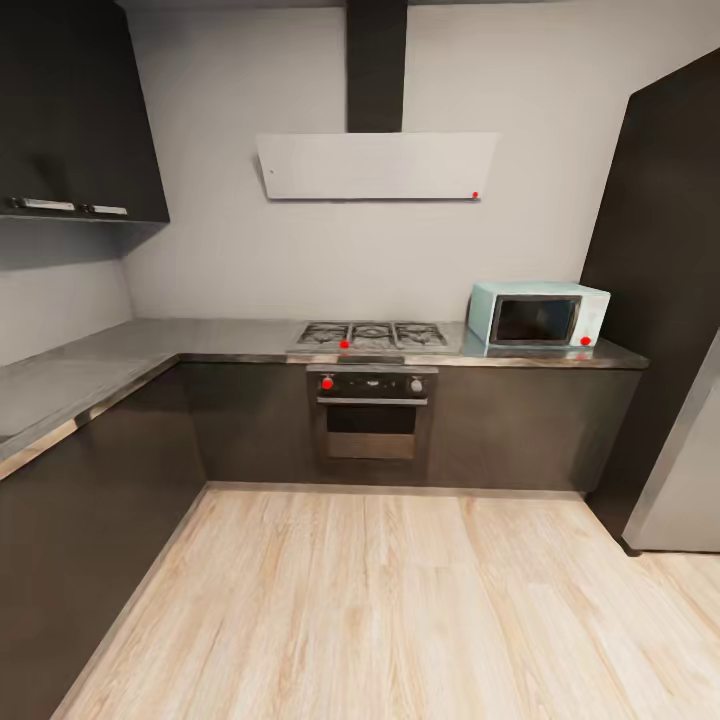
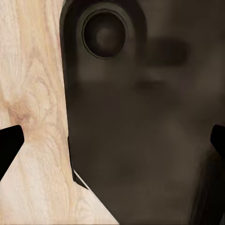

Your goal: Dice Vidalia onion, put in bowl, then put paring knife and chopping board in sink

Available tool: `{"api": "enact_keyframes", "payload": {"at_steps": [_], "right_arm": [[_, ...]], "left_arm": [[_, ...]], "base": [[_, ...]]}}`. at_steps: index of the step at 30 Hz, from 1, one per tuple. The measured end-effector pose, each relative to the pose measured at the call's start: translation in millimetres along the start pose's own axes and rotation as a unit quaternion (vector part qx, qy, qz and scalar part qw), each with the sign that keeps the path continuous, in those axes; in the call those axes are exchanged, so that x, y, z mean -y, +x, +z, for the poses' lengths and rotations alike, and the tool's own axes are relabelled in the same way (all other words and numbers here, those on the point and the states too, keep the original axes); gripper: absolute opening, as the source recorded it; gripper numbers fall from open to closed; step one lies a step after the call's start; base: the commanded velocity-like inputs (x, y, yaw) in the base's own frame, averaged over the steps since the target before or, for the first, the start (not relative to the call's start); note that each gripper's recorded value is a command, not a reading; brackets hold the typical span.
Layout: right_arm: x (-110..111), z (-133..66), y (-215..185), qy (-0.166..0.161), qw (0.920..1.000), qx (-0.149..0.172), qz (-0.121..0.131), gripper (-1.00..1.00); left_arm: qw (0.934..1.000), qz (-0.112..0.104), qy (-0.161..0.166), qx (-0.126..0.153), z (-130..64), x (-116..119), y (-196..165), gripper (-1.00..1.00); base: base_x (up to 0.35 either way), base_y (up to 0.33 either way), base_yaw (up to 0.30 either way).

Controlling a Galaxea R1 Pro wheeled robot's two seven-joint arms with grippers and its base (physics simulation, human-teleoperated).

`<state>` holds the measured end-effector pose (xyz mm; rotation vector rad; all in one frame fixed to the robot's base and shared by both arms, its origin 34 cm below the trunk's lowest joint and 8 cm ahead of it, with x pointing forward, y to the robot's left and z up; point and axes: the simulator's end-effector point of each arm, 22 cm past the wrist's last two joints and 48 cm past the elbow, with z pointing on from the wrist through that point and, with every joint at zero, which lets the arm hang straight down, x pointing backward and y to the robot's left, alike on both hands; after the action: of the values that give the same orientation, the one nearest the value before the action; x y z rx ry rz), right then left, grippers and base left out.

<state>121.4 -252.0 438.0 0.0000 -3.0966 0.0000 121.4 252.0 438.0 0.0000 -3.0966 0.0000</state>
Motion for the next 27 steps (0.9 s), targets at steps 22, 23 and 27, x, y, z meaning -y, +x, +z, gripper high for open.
{"api": "enact_keyframes", "payload": {"at_steps": [22, 23, 27], "right_arm": [[-35, -2.2, -45, -0.022, 0.9991, 0.036, 0.0, 1.0], [-35, -2.2, -45, -0.022, 0.9991, 0.036, 0.0, 1.0], [-35, -2.2, -45, -0.022, 0.9991, 0.036, 0.0, 1.0]], "left_arm": [[0.9999, 0.0, -0.009, 0.012, -0.3, -14, -15, 1.0], [0.9999, 0.0, -0.008, 0.012, -0.3, -13, -15, 1.0], [0.9999, -0.003, -0.004, 0.013, -0.2, -7, -16, 1.0]], "base": [[0.0, 0.0, 0.0], [0.0, 0.0, 0.0], [0.0, 0.0, 0.0]]}}
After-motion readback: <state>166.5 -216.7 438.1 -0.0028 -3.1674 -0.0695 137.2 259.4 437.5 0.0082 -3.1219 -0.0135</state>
